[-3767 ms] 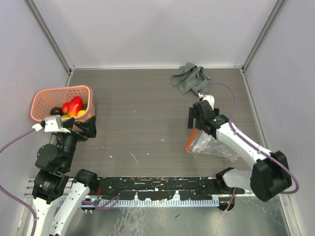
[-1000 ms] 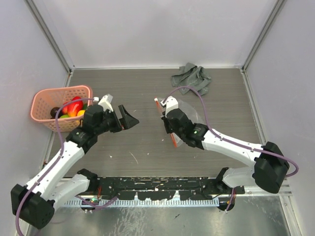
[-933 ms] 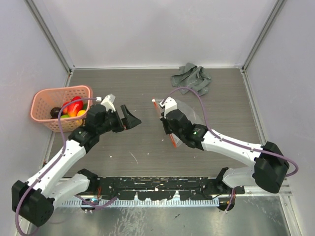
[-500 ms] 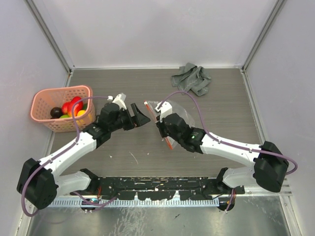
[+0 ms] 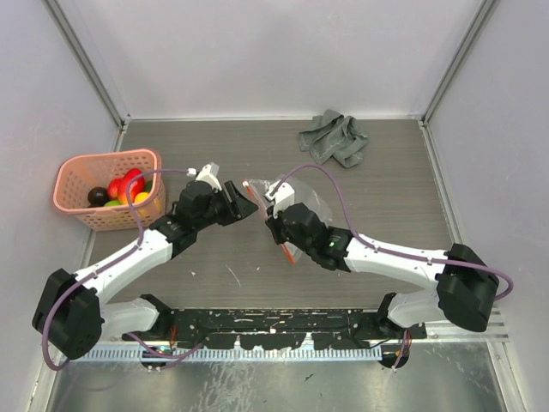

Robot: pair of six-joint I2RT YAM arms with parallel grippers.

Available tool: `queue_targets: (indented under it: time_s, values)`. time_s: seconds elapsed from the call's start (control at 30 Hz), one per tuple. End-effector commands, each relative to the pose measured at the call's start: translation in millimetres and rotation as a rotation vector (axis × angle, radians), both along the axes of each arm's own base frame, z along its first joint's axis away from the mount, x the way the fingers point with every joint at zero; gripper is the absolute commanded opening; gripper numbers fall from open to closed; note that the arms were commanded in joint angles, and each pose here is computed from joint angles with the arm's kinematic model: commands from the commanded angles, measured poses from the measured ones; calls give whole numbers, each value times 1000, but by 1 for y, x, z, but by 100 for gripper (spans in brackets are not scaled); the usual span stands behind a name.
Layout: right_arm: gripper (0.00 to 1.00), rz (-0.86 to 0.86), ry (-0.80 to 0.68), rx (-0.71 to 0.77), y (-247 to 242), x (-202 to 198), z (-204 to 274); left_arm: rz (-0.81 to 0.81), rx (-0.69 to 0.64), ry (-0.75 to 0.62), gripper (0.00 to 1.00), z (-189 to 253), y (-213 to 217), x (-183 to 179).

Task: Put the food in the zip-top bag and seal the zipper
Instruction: Pick up the zipper food storage bag at the corner of the board.

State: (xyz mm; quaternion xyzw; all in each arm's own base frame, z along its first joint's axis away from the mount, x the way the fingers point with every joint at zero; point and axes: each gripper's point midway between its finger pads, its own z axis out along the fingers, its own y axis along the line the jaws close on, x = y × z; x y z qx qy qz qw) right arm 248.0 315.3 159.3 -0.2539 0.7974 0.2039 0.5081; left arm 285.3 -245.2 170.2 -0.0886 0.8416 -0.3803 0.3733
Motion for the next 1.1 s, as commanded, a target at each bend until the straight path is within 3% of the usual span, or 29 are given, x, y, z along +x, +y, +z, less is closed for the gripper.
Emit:
queue_targets:
  time_s: [0.0, 0.57, 0.77, 0.93, 1.07]
  values:
    - [1, 0, -36, 96, 14, 3, 20, 21, -18, -50, 49, 6, -1, 7]
    - [1, 7, -35, 115, 26, 1, 19, 14, -8, -31, 45, -7, -5, 8]
    - [0, 0, -41, 107, 24, 2, 22, 7, -8, -28, 30, -13, -9, 7]
    - [1, -62, -49, 88, 14, 7, 22, -9, -12, -31, 0, -11, -14, 4]
    - [3, -133, -68, 48, 2, 12, 21, 8, -26, -38, 0, -1, -12, 0]
